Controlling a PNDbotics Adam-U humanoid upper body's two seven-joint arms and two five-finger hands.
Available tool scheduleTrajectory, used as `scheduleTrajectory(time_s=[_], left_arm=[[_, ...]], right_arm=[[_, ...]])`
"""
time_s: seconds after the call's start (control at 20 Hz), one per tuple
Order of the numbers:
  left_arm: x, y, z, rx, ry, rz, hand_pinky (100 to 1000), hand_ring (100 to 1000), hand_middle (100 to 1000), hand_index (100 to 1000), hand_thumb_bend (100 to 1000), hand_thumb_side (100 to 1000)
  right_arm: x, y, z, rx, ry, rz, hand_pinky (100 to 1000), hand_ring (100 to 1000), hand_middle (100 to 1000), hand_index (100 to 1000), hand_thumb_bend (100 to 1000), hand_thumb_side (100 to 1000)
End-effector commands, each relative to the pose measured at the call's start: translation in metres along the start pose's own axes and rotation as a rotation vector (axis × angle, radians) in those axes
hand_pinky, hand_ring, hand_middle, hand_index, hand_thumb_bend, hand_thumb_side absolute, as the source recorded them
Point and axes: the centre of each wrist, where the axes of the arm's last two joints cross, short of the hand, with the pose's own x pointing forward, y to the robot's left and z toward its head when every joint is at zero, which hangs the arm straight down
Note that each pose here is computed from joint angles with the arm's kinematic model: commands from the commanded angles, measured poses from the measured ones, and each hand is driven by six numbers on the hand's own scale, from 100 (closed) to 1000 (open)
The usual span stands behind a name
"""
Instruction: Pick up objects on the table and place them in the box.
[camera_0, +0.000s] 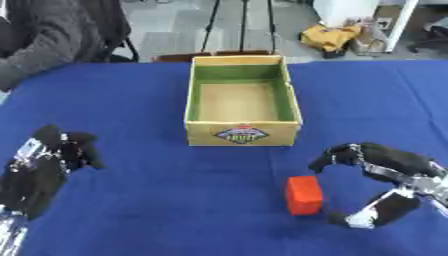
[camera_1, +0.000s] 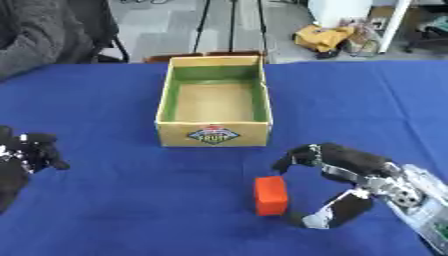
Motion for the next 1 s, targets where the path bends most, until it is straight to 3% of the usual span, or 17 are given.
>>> scheduleTrajectory(time_s=[0.05,1.0], left_arm=[[0.008,0.004,-0.003,-0.016,-0.017,-0.022,630,513,508,736,234,1000],[0.008,0.001,-0.007,-0.032,-0.022,-0.016,631,513,507,735,233,1000]], right_arm=[[-0.009,-0.006,0.002,0.014,0.015,0.040,799,779,686,866,520,479],[-0.050,0.007,0.005,0.013,0.129,0.062,796,779,679,862,519,493]])
